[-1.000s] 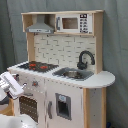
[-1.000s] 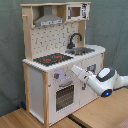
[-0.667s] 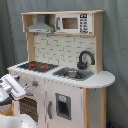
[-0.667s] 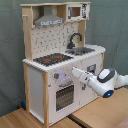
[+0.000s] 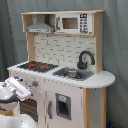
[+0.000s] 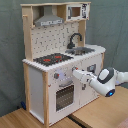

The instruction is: Play with the kitchen

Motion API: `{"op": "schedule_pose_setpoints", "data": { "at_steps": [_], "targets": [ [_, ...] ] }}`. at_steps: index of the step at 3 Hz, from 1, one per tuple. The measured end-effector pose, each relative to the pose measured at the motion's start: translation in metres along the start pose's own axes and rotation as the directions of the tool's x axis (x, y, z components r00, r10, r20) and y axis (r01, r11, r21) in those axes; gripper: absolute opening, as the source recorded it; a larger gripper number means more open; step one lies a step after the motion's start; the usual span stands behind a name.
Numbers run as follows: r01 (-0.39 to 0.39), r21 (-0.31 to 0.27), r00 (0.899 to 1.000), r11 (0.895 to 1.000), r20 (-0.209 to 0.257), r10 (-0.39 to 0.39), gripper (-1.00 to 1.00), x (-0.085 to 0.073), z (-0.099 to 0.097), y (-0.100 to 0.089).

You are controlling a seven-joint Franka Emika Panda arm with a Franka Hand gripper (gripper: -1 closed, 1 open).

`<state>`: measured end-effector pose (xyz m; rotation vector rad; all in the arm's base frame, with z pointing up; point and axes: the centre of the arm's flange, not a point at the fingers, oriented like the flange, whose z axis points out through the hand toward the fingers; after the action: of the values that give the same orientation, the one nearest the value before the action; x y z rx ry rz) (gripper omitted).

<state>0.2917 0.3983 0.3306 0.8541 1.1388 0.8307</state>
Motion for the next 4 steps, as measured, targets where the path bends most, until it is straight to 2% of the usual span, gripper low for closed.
{"op": "schedule_pose_setpoints", "data": {
  "at_steps": [1,3,4],
  "targets": [
    [-0.001,-0.017,1.000,1.000,-0.003,0.001,1.00,-0.013,0.008,-0.006],
    [-0.085,-0.030,0.996,0.996,-0.031,0.084,1.00,-0.028,0.010,-0.027],
    [-0.138,-0.030,0.990,0.990,-0.035,0.137,1.00,-0.034,0.012,-0.036]
  ]
}}
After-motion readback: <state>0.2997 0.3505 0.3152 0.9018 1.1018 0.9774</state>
